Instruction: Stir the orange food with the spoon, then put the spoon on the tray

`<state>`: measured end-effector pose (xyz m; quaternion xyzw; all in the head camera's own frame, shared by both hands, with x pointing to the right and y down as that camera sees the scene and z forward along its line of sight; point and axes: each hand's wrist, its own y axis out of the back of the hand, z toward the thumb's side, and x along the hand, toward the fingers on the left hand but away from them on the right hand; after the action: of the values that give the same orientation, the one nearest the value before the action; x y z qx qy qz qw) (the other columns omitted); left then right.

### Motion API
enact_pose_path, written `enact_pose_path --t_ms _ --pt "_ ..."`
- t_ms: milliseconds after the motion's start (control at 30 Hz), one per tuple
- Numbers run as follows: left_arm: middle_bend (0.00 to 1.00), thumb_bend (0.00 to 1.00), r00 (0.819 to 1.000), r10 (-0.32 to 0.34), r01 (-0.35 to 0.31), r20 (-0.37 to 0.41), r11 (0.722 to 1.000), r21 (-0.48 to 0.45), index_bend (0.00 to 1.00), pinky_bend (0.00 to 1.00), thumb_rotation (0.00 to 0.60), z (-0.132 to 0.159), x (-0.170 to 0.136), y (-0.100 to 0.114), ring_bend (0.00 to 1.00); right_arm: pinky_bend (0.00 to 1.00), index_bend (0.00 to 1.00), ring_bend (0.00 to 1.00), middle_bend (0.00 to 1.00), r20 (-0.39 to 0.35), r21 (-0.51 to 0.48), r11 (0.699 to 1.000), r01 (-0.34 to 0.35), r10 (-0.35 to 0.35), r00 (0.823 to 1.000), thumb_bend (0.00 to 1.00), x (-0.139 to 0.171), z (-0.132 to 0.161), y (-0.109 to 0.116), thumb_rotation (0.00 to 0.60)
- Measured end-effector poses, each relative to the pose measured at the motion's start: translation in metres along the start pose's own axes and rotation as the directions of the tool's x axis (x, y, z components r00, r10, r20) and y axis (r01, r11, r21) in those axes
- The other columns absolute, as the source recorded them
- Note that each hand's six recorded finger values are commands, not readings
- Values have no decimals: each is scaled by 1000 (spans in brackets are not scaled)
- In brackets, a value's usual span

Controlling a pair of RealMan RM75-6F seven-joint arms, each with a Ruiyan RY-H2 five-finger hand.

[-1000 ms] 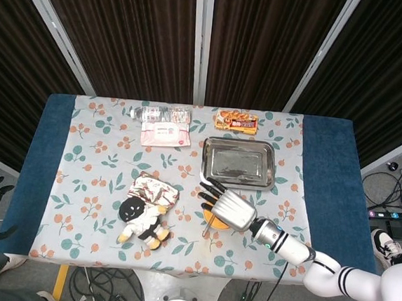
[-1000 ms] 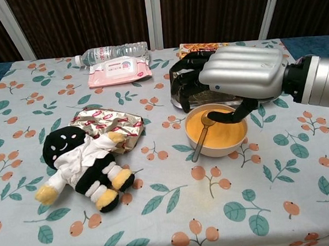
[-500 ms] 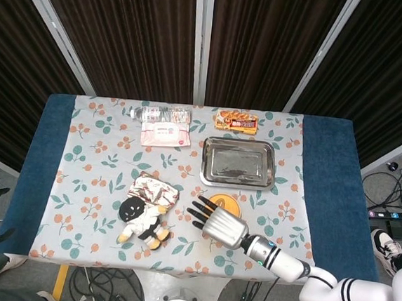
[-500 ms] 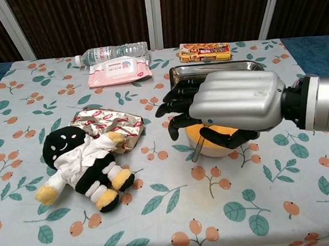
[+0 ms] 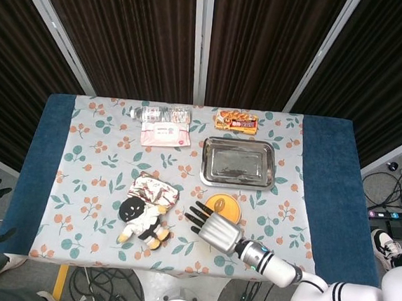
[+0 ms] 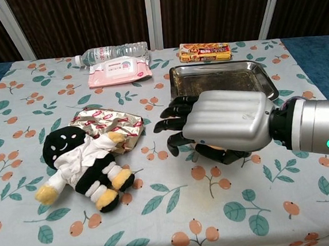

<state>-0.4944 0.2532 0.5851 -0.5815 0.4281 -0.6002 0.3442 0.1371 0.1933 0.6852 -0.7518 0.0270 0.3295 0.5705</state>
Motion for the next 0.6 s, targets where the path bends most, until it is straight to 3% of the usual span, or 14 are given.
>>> enact_pose_path --t_ms 333,600 --pt "171 0 1000 4 -4 12 1000 2 248 142 600 3 1 1 147 0 502 0 121 17 30 999 -21 20 1000 703 31 -10 -9 600" --pt "171 0 1000 3 -3 16 1000 1 248 142 600 6 1 0 147 0 523 0 125 35 73 997 -38 35 999 703 62 -28 -14 600"
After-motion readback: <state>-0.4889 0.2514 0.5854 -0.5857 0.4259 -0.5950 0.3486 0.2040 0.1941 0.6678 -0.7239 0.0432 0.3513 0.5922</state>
